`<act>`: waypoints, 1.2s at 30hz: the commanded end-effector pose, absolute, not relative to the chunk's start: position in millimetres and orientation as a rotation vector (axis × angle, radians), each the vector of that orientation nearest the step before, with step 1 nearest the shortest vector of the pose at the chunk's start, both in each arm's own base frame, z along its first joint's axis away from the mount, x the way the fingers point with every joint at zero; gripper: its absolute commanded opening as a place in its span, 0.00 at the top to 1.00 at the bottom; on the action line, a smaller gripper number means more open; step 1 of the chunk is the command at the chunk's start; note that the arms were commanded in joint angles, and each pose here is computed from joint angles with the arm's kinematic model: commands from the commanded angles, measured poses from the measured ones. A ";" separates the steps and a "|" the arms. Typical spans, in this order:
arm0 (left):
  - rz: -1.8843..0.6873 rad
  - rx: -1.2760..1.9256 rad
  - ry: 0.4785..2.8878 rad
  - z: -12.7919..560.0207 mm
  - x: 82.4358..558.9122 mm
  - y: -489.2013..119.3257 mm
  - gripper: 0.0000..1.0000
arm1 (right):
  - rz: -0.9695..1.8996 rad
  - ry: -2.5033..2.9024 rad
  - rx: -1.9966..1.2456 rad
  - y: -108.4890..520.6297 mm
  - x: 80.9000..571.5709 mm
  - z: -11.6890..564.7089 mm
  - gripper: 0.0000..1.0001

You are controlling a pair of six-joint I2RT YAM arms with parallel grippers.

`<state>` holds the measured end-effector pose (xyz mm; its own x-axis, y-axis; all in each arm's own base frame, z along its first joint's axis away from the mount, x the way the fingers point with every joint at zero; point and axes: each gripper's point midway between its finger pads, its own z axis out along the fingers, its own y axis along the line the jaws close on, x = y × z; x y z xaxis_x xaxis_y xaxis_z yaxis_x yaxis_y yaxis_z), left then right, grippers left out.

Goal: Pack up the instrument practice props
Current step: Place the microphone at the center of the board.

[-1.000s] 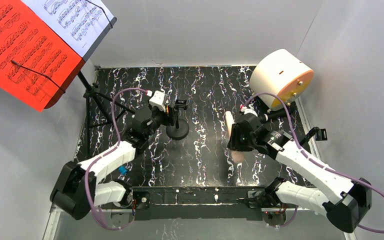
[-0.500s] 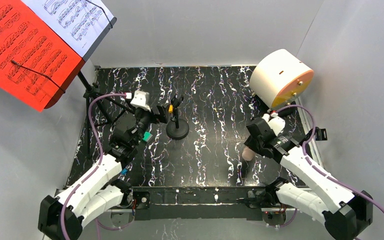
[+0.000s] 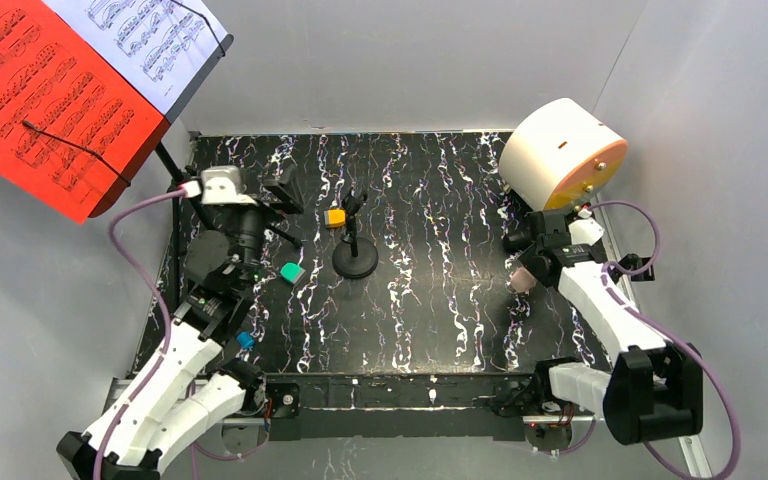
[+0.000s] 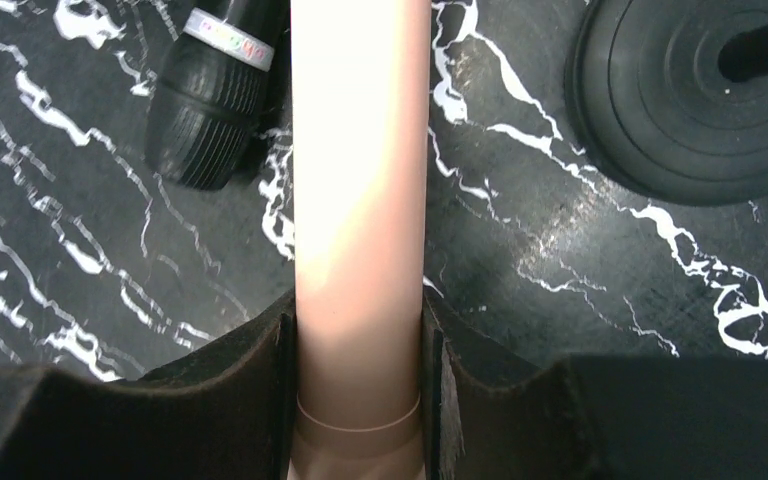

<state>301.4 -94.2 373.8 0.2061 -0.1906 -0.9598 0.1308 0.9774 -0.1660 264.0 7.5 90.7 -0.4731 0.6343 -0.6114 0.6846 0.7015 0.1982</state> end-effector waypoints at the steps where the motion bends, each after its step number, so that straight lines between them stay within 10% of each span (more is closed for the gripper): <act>1: -0.136 -0.271 1.171 433.6 287.2 -48.2 0.02 | -0.101 2.166 1.032 -6.2 291.9 85.2 0.92; 36: -0.025 -0.242 1.117 385.6 278.1 -28.6 0.02 | 0.015 2.106 1.278 -40.0 345.5 54.0 0.41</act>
<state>280.1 -32.6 378.6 0.4113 -0.1381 -0.9010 -0.0951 0.9766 -0.1931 322.9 -39.4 33.6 -0.3474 0.7848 -0.5133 0.8075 0.5286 0.2618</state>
